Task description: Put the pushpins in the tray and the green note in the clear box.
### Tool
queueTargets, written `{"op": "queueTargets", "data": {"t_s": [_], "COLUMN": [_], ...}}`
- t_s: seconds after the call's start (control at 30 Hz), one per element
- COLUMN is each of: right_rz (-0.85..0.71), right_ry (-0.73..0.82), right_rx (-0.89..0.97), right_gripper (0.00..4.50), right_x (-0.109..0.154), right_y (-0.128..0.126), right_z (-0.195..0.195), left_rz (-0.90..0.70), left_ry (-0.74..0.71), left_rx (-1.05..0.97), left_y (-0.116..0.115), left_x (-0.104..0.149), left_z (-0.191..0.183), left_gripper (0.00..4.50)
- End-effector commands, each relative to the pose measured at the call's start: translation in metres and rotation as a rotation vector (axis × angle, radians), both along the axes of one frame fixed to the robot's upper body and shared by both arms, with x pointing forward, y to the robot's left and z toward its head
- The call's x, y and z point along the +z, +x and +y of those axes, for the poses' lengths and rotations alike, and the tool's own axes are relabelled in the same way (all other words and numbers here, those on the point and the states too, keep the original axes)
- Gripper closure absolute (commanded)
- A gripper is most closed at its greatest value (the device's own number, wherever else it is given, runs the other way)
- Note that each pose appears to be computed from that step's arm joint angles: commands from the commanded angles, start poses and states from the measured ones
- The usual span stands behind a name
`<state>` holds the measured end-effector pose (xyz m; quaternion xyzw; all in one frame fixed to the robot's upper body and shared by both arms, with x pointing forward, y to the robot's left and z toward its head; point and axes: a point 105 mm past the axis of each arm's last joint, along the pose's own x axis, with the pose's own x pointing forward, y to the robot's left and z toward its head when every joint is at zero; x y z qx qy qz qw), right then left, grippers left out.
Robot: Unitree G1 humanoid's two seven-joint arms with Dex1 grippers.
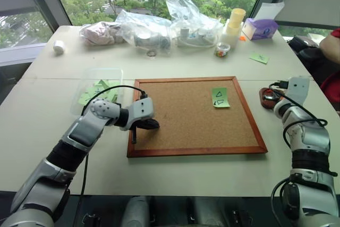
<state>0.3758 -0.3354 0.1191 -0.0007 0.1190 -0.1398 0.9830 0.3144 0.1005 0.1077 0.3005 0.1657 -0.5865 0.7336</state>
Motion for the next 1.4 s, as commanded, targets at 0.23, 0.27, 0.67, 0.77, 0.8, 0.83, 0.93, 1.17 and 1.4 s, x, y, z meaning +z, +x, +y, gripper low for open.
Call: {"op": "queueTargets", "data": {"t_s": [0.23, 0.27, 0.67, 0.77, 0.8, 0.83, 0.93, 1.17, 1.4], "right_rz": [-0.04, -0.043, -0.188, -0.114, -0.097, -0.089, -0.066, -0.031, 0.031], "right_ry": [-0.01, -0.01, -0.049, -0.059, -0.047, -0.039, -0.031, -0.018, 0.016], "right_rx": [-0.03, -0.037, 0.354, 0.717, 0.771, 0.788, 0.83, 0.855, 0.853], "right_gripper": [0.54, 0.07, 0.02, 0.02, 0.02, 0.02, 0.02, 0.02, 0.02], "right_x": [0.014, 0.015, 0.049, 0.034, 0.03, 0.028, 0.02, 0.008, -0.011], "right_y": [0.002, 0.001, 0.001, -0.018, -0.022, -0.024, -0.028, -0.028, -0.024], "right_z": [-0.01, -0.012, 0.059, 0.138, 0.151, 0.155, 0.169, 0.174, 0.174], "left_rz": [-0.02, -0.021, -0.02, -0.019, -0.019, -0.02, -0.019, -0.015, -0.012], "left_ry": [-0.003, -0.004, -0.009, -0.009, -0.009, -0.01, -0.014, -0.012, -0.012], "left_rx": [0.003, 0.003, 0.013, 0.024, 0.025, 0.025, 0.026, 0.029, 0.03], "left_y": [0.0, 0.0, 0.001, 0.003, 0.004, 0.004, 0.003, 0.001, 0.0], "left_x": [0.005, 0.005, 0.005, 0.005, 0.005, 0.005, 0.005, 0.003, 0.001], "left_z": [-0.002, -0.003, -0.001, 0.003, 0.003, 0.003, 0.003, 0.005, 0.004], "left_gripper": [4.5, 4.5, 4.5, 4.5, 4.5, 4.5, 4.5, 4.5, 4.5]}}
